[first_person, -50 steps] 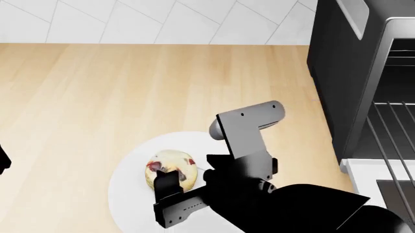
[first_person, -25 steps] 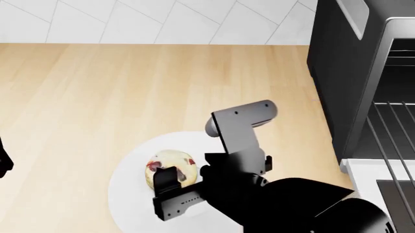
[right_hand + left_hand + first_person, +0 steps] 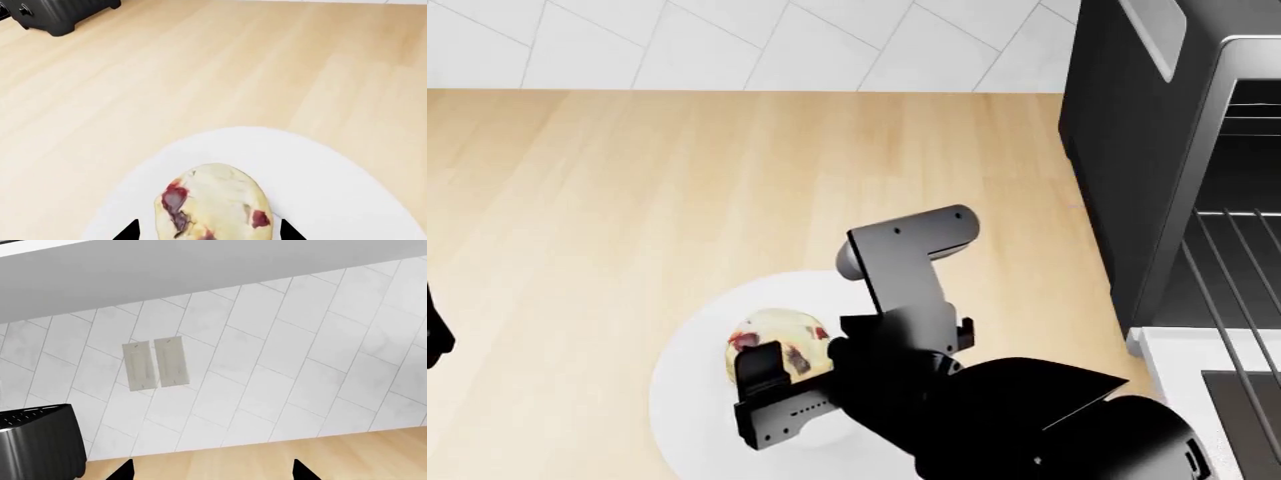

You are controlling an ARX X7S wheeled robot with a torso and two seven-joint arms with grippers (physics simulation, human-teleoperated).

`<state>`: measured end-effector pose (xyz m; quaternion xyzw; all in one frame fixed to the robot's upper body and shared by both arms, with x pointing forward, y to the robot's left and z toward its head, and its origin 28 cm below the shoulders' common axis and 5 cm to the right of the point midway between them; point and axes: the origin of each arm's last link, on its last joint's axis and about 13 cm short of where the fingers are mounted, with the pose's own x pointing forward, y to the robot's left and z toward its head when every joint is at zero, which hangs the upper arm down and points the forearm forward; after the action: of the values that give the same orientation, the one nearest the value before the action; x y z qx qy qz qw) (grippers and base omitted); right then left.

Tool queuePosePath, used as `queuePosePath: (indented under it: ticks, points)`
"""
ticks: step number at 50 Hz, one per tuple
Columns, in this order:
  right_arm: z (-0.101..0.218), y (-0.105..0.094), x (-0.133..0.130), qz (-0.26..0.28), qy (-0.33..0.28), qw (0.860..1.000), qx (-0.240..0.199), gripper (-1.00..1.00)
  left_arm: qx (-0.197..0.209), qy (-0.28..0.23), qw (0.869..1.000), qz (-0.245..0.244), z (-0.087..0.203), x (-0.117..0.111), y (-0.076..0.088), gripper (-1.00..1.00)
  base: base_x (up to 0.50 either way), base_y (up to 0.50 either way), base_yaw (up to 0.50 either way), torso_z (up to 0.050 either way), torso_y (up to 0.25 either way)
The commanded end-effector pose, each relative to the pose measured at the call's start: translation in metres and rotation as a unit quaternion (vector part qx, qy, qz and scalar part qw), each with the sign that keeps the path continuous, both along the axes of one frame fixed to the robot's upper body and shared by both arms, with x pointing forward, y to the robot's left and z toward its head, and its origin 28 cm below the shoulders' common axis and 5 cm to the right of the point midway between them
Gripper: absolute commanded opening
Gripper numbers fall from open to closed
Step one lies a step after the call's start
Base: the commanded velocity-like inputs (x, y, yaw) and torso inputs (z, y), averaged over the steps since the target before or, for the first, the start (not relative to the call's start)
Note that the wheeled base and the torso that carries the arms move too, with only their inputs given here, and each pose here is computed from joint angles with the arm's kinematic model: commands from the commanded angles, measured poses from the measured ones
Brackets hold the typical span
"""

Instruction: Place the scone on the rack of the toaster oven.

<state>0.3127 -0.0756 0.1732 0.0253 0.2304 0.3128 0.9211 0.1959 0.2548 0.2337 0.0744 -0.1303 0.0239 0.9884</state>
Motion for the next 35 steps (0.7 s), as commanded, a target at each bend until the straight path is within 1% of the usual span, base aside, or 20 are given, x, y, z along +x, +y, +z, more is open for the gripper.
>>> queuePosePath:
  ticks: [1,35]
  points:
    - [0.001,0.004,0.007,0.004,-0.006,1.0,0.016,1.0,-0.014,-0.001,1.0,-0.006,0.0,0.002,0.003,1.0,0.0,0.0,0.0,0.0,0.0]
    - [-0.014,0.009,0.015,0.009,0.015,1.0,0.01,1.0,-0.013,0.0,1.0,-0.004,-0.001,0.002,0.003,1.0,0.0,0.0,0.0,0.0,0.0]
